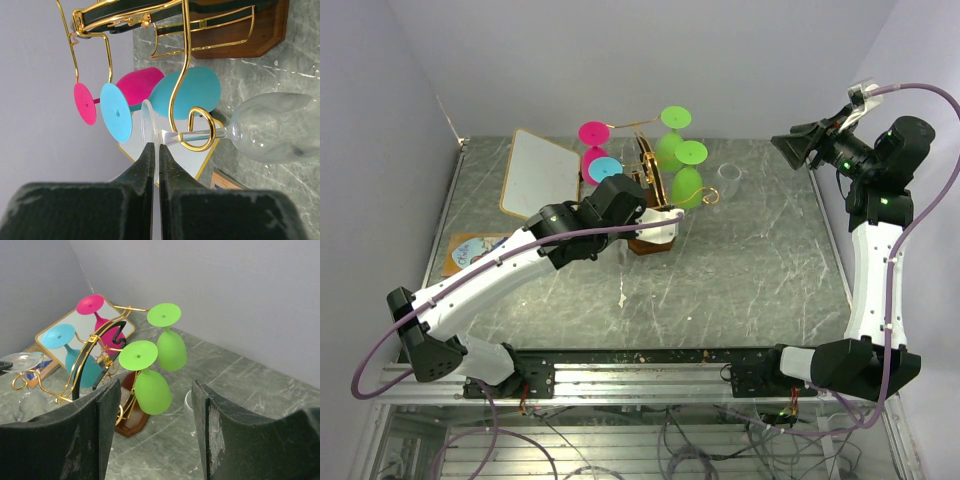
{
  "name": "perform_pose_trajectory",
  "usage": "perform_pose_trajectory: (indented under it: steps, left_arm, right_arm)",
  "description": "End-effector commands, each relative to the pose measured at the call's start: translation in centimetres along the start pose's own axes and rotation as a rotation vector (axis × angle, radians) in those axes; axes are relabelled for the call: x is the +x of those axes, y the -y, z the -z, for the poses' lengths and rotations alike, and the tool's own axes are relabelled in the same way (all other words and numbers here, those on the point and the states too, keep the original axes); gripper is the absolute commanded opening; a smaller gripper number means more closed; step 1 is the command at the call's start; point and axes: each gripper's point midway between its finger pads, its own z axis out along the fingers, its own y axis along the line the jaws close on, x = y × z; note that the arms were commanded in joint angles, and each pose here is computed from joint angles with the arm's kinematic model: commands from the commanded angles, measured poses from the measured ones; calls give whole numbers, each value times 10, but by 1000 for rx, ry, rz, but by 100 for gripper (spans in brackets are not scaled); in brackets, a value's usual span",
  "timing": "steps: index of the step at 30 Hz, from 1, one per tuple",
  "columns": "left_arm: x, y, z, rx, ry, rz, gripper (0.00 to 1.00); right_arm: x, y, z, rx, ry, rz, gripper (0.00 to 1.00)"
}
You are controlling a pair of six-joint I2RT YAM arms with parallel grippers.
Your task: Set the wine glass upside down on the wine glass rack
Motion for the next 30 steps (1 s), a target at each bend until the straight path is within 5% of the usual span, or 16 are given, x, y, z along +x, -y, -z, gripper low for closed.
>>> perform_pose_trajectory:
  steps: [1,12,20,30]
  left_arm:
    - [-2,-11,16,-33,31,3,7]
    - [-8,-10,20,-10,69,20,7]
    - [-15,-11,23,4,105,35,7]
    - [-21,-11,22,13,125,34,7]
  right_arm:
    - [-4,-1,5,6,17,19,59]
    - [-2,3,5,22,15,16,68]
    - [-3,12,7,70,17,20,89]
    - [-1,13,5,62,15,14,91]
